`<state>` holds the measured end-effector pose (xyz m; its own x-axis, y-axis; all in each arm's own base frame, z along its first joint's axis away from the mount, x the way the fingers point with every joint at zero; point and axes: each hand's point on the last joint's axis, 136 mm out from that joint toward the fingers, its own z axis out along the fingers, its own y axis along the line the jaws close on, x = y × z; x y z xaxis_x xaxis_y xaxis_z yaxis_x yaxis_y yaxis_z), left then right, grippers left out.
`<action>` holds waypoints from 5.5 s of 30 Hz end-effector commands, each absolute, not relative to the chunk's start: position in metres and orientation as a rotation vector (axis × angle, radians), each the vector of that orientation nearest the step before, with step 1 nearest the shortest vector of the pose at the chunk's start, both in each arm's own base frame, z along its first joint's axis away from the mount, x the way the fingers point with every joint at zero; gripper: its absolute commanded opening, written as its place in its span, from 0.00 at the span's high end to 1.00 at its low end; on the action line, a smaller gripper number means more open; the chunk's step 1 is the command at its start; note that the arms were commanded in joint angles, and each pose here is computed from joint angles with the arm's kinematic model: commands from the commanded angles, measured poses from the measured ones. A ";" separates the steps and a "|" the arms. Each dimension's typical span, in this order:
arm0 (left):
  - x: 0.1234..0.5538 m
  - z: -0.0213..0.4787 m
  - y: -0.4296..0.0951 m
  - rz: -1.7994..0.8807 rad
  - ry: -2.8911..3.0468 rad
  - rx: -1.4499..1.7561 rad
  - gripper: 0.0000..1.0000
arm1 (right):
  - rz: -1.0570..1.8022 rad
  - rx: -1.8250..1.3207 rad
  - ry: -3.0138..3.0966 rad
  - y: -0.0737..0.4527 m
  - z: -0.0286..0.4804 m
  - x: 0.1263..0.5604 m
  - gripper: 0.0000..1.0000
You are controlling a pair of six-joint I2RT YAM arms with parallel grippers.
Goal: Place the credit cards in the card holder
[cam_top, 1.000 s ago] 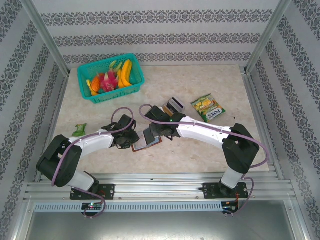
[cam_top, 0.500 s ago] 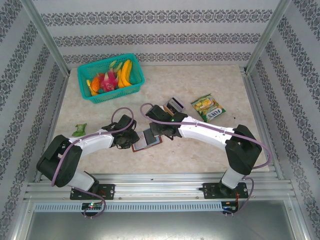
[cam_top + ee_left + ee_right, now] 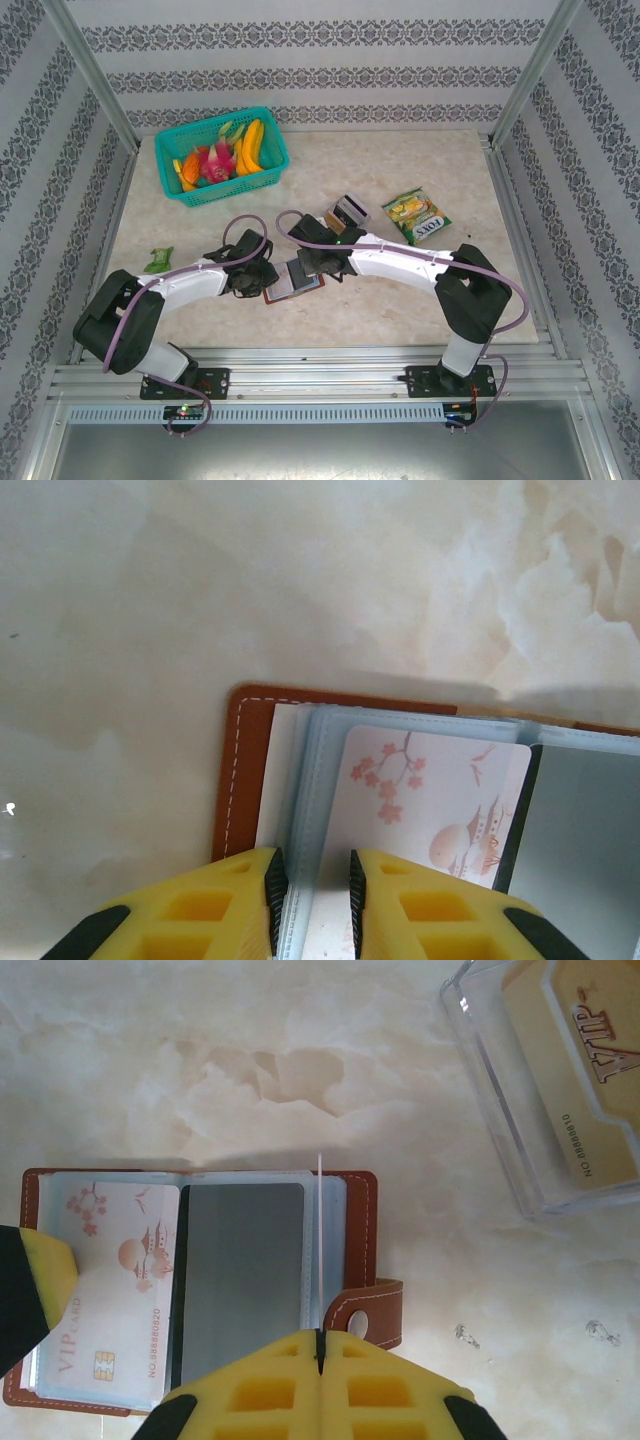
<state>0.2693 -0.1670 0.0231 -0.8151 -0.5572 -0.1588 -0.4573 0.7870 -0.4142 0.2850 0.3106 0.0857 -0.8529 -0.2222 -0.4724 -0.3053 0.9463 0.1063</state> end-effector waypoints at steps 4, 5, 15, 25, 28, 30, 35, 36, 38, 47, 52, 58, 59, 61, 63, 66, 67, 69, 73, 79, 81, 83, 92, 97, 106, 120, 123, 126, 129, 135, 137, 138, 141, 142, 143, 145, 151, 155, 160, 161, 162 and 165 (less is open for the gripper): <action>0.269 0.018 -0.164 -0.499 2.725 -0.779 0.72 | 0.311 -0.340 2.671 0.315 0.075 0.281 1.00; 0.270 0.019 -0.164 -0.498 2.725 -0.776 0.72 | 0.339 -0.333 2.671 0.317 0.075 0.281 1.00; 0.270 0.025 -0.161 -0.512 2.690 -0.773 0.72 | 0.551 -0.302 2.622 0.335 0.101 0.278 1.00; 0.271 0.044 -0.147 -0.501 2.584 -0.786 0.70 | 0.684 -0.335 2.626 0.355 0.104 0.272 1.00; 0.266 0.053 -0.133 -0.467 2.523 -0.830 0.68 | 0.753 -0.374 2.651 0.367 0.101 0.266 1.00; 0.262 0.058 -0.123 -0.453 2.477 -0.858 0.65 | 0.773 -0.379 2.660 0.373 0.097 0.264 1.00; 0.258 0.074 -0.112 -0.468 2.395 -0.860 0.61 | 0.785 -0.383 2.714 0.381 0.082 0.261 1.00; 0.258 0.076 -0.112 -0.476 2.388 -0.851 0.60 | 0.785 -0.374 2.707 0.380 0.083 0.262 1.00; 0.259 0.079 -0.115 -0.503 2.380 -0.825 0.60 | 0.793 -0.371 2.694 0.378 0.088 0.263 1.00; 0.279 0.079 -0.167 -0.776 2.419 -0.655 0.69 | 0.819 -0.280 2.705 0.362 0.082 0.272 1.00; 0.285 0.069 -0.188 -0.859 2.467 -0.614 0.77 | 0.878 -0.235 2.690 0.362 0.086 0.274 1.00; 0.281 0.045 -0.181 -0.773 2.541 -0.686 0.82 | 0.875 -0.193 2.650 0.351 0.095 0.280 1.00; 0.279 0.041 -0.177 -0.743 2.551 -0.705 0.82 | 0.876 -0.182 2.635 0.347 0.098 0.282 1.00; 0.276 0.036 -0.173 -0.713 2.560 -0.723 0.82 | 0.885 -0.169 2.627 0.341 0.100 0.285 1.00; 0.275 0.034 -0.171 -0.699 2.565 -0.730 0.82 | 0.894 -0.157 2.629 0.335 0.097 0.286 1.00; 0.275 0.032 -0.170 -0.681 2.574 -0.732 0.82 | 0.952 -0.137 2.631 0.331 0.091 0.287 1.00; 0.275 0.032 -0.169 -0.676 2.575 -0.730 0.82 | 0.987 -0.141 2.637 0.332 0.089 0.286 1.00; 0.274 0.031 -0.168 -0.662 2.580 -0.729 0.82 | 1.014 -0.141 2.644 0.333 0.085 0.284 1.00; 0.275 0.030 -0.167 -0.644 2.591 -0.726 0.82 | 1.067 -0.152 2.645 0.340 0.079 0.282 1.00; 0.273 0.027 -0.164 -0.609 2.605 -0.722 0.83 | 1.099 -0.141 2.664 0.344 0.064 0.282 1.00; 0.271 0.025 -0.161 -0.584 2.615 -0.729 0.84 | 1.091 -0.141 2.675 0.343 0.059 0.281 1.00; 0.270 0.025 -0.160 -0.581 2.614 -0.731 0.84 | 1.088 -0.144 2.683 0.343 0.056 0.280 1.00; 0.269 0.021 -0.161 -0.584 2.626 -0.734 0.84 | 1.137 -0.101 2.701 0.342 0.038 0.274 1.00; 0.266 0.019 -0.159 -0.574 2.630 -0.744 0.85 | 1.184 -0.057 2.661 0.339 0.044 0.276 1.00; 0.265 0.023 -0.156 -0.571 2.615 -0.752 0.85 | 1.221 -0.040 2.587 0.333 0.066 0.283 1.00; 0.265 0.023 -0.157 -0.576 2.616 -0.752 0.84 | 1.295 0.020 2.583 0.344 0.050 0.280 1.00; 0.265 0.023 -0.157 -0.577 2.616 -0.752 0.84 | 1.284 0.022 2.594 0.345 0.047 0.278 1.00; 0.266 0.025 -0.157 -0.575 2.614 -0.748 0.84 | 1.199 -0.005 2.625 0.341 0.040 0.274 1.00; 0.265 0.025 -0.156 -0.574 2.612 -0.750 0.84 | 1.133 -0.032 2.643 0.336 0.036 0.272 1.00; 0.264 0.024 -0.155 -0.571 2.612 -0.754 0.84 | 1.143 -0.034 2.647 0.340 0.036 0.268 1.00; 0.264 0.025 -0.153 -0.562 2.608 -0.755 0.83 | 1.143 -0.028 2.647 0.340 0.037 0.268 1.00; 0.264 0.027 -0.153 -0.558 2.605 -0.752 0.83 | 1.144 -0.017 2.645 0.339 0.038 0.269 1.00; 0.264 0.031 -0.149 -0.534 2.596 -0.732 0.79 | 1.154 -0.016 2.634 0.339 0.043 0.269 1.00; 0.264 0.033 -0.147 -0.526 2.591 -0.730 0.78 | 1.155 -0.022 2.634 0.340 0.044 0.269 1.00; 0.264 0.035 -0.146 -0.517 2.588 -0.725 0.77 | 1.153 -0.029 2.637 0.341 0.045 0.269 1.00; 0.264 0.038 -0.144 -0.503 2.583 -0.715 0.72 | 1.148 -0.027 2.639 0.340 0.044 0.269 1.00; 0.259 0.042 -0.131 -0.434 2.572 -0.724 0.58 | 1.152 -0.024 2.637 0.341 0.043 0.270 1.00; 0.258 0.037 -0.133 -0.433 2.592 -0.722 0.57 | 1.132 -0.024 2.641 0.340 0.042 0.270 1.00; 0.263 0.029 -0.143 -0.462 2.627 -0.706 0.59 | 1.138 -0.041 2.621 0.340 0.047 0.270 1.00; 0.263 0.027 -0.146 -0.471 2.634 -0.702 0.60 | 1.143 -0.042 2.615 0.341 0.048 0.269 1.00; 0.263 0.026 -0.147 -0.480 2.639 -0.703 0.61 | 1.146 -0.040 2.609 0.341 0.050 0.269 1.00; 0.263 0.021 -0.151 -0.487 2.658 -0.700 0.65 | 1.131 -0.065 2.634 0.344 0.046 0.267 1.00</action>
